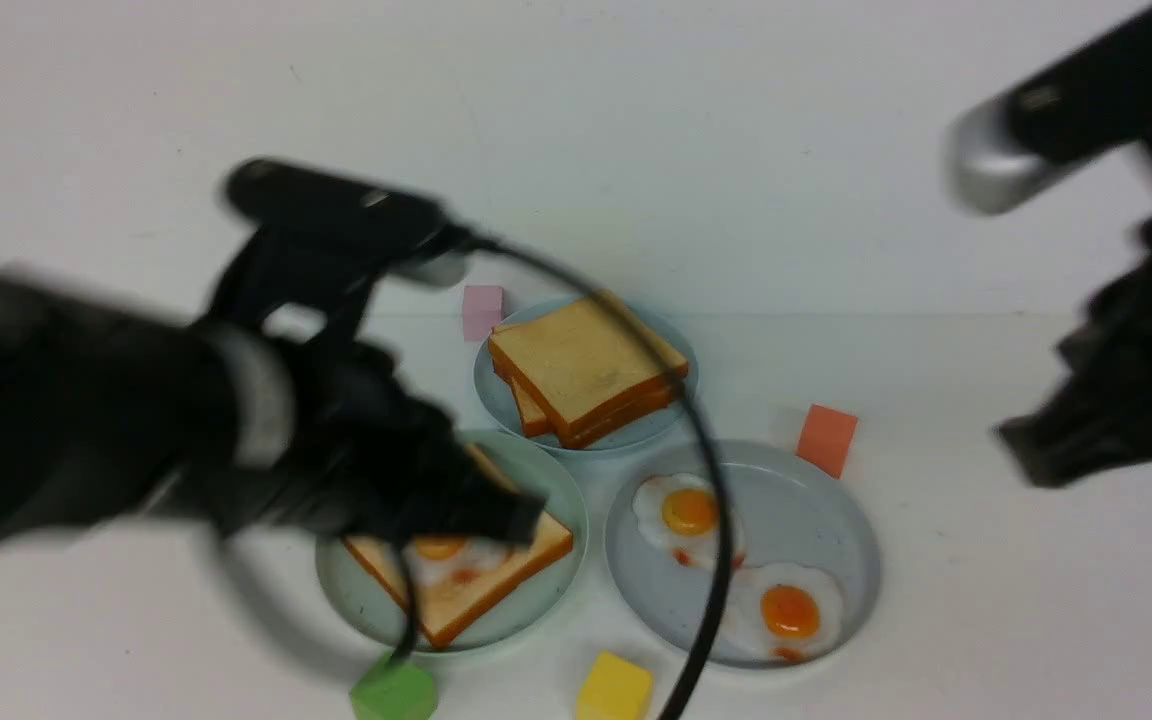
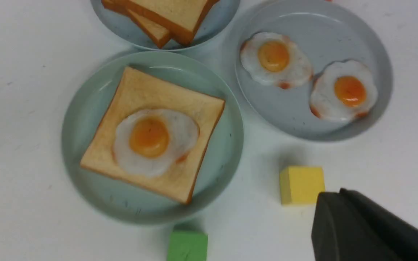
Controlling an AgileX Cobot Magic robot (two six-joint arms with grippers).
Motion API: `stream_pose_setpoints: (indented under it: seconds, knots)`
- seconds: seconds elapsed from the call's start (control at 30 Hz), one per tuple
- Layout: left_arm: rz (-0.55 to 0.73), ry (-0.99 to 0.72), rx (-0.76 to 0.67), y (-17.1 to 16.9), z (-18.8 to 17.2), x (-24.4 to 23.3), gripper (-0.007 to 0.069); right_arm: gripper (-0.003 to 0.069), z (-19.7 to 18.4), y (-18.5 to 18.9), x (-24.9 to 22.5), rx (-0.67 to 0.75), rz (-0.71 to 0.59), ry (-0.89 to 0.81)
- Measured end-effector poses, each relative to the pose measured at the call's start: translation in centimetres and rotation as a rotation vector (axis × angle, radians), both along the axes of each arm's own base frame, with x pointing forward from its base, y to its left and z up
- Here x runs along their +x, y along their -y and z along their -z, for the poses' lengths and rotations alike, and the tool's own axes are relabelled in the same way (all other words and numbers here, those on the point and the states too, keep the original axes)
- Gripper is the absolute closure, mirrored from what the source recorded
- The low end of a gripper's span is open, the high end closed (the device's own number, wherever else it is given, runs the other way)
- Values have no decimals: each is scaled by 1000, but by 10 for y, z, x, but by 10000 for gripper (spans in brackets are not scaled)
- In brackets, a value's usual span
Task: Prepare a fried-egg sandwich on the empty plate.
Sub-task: Use the left arm to grab a slice of bread
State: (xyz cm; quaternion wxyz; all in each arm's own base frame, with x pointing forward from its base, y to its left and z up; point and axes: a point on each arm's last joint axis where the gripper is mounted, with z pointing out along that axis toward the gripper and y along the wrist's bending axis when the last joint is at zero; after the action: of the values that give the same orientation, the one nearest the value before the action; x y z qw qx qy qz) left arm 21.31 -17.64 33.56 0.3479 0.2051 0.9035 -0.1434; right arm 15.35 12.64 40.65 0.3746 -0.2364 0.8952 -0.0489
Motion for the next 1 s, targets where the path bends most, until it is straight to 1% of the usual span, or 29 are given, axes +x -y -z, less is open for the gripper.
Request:
stream_pose_setpoints:
  seconds: [0.1, 0.13, 0.17, 0.2, 0.33, 0.47, 0.5, 0.6, 0.73, 0.8, 0.87, 0.9, 0.93, 1.0]
  knots:
    - [40, -96, 0, 11, 8, 45, 638, 670, -13, 17, -18, 94, -11, 9]
    - [56, -101, 12, 11, 9, 47, 638, 670, -14, 20, -20, 104, -12, 13]
    - [93, -155, 12, 17, 17, 73, 638, 670, -19, 28, -29, 153, -22, 13]
    - [122, -162, 21, 20, 17, 81, 638, 670, -22, 32, -34, 174, -26, 17]
    - [205, -231, 62, 42, 38, 124, 638, 670, -31, 50, -55, 266, -72, 16]
    - [252, -262, 99, 61, 53, 156, 631, 669, -32, 64, -74, 320, -137, 5]
    - [252, -260, 100, 62, 53, 157, 629, 669, -31, 65, -74, 320, -140, 3]
    - [287, -239, 163, 70, 67, 178, 573, 669, -25, 72, -83, 339, -161, -15]
    - [318, -163, 255, 76, 86, 201, 384, 667, -10, 79, -90, 329, -164, -36]
    - [330, -113, 290, 78, 98, 210, 269, 666, -4, 80, -91, 321, -163, -45]
    - [333, -79, 307, 78, 104, 215, 214, 666, -2, 81, -91, 320, -160, -48]
    - [333, -63, 311, 79, 105, 217, 200, 666, -2, 80, -91, 320, -159, -50]
    - [332, -30, 326, 80, 111, 221, 156, 665, -1, 80, -91, 320, -156, -51]
    - [327, 12, 333, 81, 116, 227, 130, 665, -1, 80, -91, 323, -153, -49]
